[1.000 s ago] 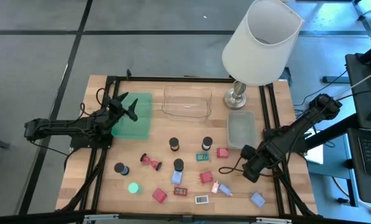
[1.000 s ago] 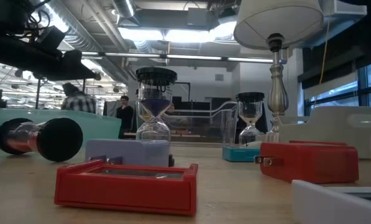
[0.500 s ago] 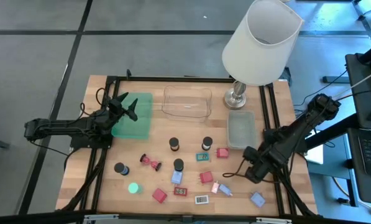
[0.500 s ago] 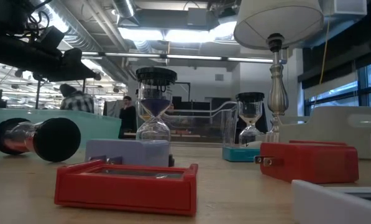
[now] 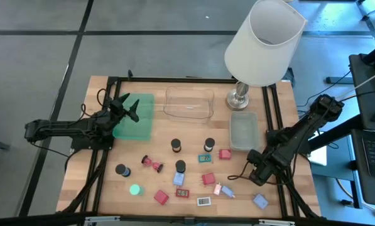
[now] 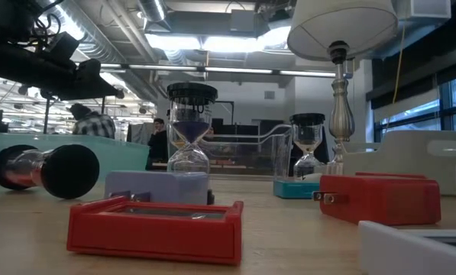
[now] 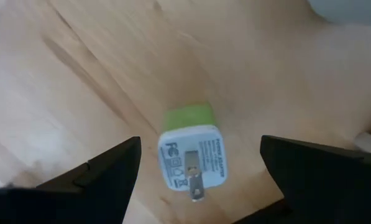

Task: Pick & Place Office items
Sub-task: Put the green charger adapter into the gray bin

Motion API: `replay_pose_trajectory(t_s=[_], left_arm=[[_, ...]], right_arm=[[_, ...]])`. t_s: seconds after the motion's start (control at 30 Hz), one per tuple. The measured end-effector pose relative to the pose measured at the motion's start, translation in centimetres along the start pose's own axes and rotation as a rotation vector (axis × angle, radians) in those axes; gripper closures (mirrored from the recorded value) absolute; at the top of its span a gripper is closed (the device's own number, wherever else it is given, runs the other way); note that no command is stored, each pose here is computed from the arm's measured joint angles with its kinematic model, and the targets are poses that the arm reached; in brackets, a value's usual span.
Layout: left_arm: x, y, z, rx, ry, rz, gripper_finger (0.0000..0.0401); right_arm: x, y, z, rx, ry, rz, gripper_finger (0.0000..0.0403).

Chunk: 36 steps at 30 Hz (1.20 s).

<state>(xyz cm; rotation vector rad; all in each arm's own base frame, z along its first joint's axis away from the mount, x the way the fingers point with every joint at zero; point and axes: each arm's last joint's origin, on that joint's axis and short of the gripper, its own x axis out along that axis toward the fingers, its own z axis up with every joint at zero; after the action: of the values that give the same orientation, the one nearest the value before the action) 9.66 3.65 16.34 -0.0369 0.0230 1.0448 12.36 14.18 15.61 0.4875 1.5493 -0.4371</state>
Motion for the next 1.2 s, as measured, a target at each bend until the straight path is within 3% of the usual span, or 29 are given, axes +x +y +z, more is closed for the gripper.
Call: replay_pose_trajectory(t_s=[0.27,0.63,0.83,1.0,1.2], left_arm=[[0.0,0.0,0.0,0.004,0.003,0.0,0.0122],[0.0,0.0,0.0,0.003,0.003,0.0,0.0122],[0.0,0.0,0.0,0.004,0.002,0.0,0.0122],[0.0,0.0,0.0,0.004,0.003,0.0,0.0122],[0.0,0.0,0.0,0.003,0.002,0.0,0.0122]], right_arm=[[0.4,-0.3,-0.1,-0.001,0.012,-0.007,0.0096],[0.4,0.2,-0.1,-0.03,0.026,0.05,0.0257],[0.1,0.6,-0.1,-0.036,0.047,0.079,0.0253],[-2.4,1.4,-0.1,-0.041,0.044,0.102,0.0253],[-7.7,1.4,0.7,-0.046,-0.234,0.012,0.0253]])
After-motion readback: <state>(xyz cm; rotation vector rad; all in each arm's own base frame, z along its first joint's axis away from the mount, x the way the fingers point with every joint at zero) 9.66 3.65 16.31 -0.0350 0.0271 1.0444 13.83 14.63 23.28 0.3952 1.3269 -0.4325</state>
